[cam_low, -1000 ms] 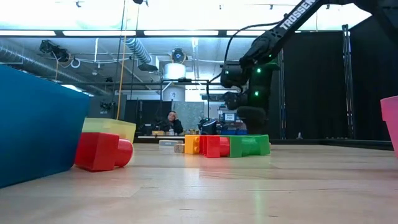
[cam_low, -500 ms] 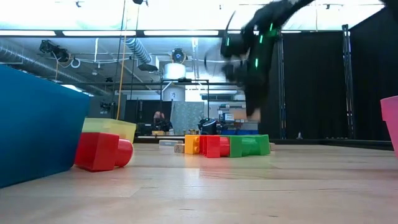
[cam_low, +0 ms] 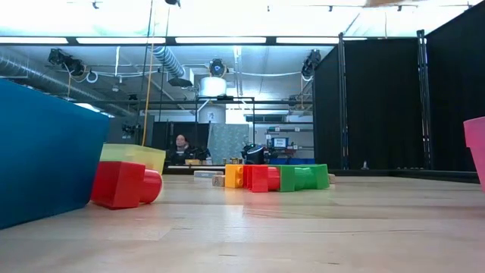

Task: Sort blocks by size
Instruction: Put the wooden block into the red bin

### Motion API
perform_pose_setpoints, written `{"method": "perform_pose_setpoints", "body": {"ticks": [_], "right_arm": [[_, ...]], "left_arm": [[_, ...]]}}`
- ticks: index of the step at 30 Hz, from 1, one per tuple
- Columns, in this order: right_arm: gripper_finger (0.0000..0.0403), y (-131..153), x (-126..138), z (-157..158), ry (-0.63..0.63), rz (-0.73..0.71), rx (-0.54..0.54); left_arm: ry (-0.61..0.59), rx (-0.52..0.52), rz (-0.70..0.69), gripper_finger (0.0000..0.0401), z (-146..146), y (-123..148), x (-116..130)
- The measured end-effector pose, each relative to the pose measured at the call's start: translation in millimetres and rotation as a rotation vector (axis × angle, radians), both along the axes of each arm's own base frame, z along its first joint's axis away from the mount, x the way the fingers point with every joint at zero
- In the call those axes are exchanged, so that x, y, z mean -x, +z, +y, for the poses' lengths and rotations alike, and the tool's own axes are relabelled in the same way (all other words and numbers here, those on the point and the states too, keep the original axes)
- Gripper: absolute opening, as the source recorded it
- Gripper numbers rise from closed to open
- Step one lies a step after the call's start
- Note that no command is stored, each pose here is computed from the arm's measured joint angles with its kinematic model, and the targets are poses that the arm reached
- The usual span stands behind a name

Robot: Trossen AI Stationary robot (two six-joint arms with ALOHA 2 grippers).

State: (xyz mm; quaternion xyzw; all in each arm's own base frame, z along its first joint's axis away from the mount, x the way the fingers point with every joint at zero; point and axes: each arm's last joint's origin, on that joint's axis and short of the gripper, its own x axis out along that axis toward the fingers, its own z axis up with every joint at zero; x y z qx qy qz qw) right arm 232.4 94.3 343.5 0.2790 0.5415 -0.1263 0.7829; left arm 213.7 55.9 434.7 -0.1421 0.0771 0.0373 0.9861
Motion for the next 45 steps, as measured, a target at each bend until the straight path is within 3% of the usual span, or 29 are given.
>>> {"method": "perform_pose_setpoints", "body": {"ticks": [3, 8, 15, 17, 21, 24, 28, 31, 35, 37, 45], "right_arm": [[0.0073, -5.5, 22.2, 53.8, -0.061, 0.033, -0.064], [0.0073, -41.8, 44.1, 126.6, -0.118, 0.219, -0.113], [0.0073, -79.8, 37.6, 171.0, -0.084, 0.269, -0.143], [0.0099, -87.0, 34.3, 174.6, -0.077, 0.278, -0.132], [0.0211, -93.0, 30.7, 172.7, -0.057, 0.337, -0.121], [0.0273, -90.4, 29.4, 163.3, -0.085, 0.35, -0.086], [0.0302, -84.3, 24.6, 138.3, -0.129, 0.36, 0.027], [0.0299, -76.3, 13.3, 104.2, -0.253, 0.32, 0.166], [0.0281, -64.1, -12.8, 36.5, -0.619, 0.178, 0.375], [0.0272, -62.8, -28.5, 1.8, -0.73, 0.137, 0.447], [0.0259, -97.6, -85.0, -110.4, -0.794, 0.175, 0.502]], "left_arm": [[-0.018, 0.003, 0.004, 0.0145, -0.4, -0.8, -0.4], [-0.033, 0.007, 0.0, 0.0145, -0.9, -0.4, -0.2], [-0.034, 0.028, -0.002, 0.0145, -1.1, -0.3, -0.2], [-0.036, 0.02, -0.001, 0.0145, -1.1, -0.3, -0.2], [-0.036, 0.015, -0.002, 0.0145, -1.0, -0.3, -0.2], [-0.032, 0.035, -0.004, 0.0145, -1.1, -0.1, -0.1], [-0.038, 0.036, -0.004, 0.0145, -1.2, -0.1, -0.1], [-0.039, 0.037, -0.004, 0.0145, -1.2, -0.1, -0.1], [-0.036, 0.035, -0.004, 0.0145, -1.2, -0.1, -0.1], [-0.023, 0.03, -0.004, 0.0145, -0.8, 0.0, -0.1], [-0.013, 0.031, -0.005, 0.0145, -0.5, 0.3, 0.0]]}}
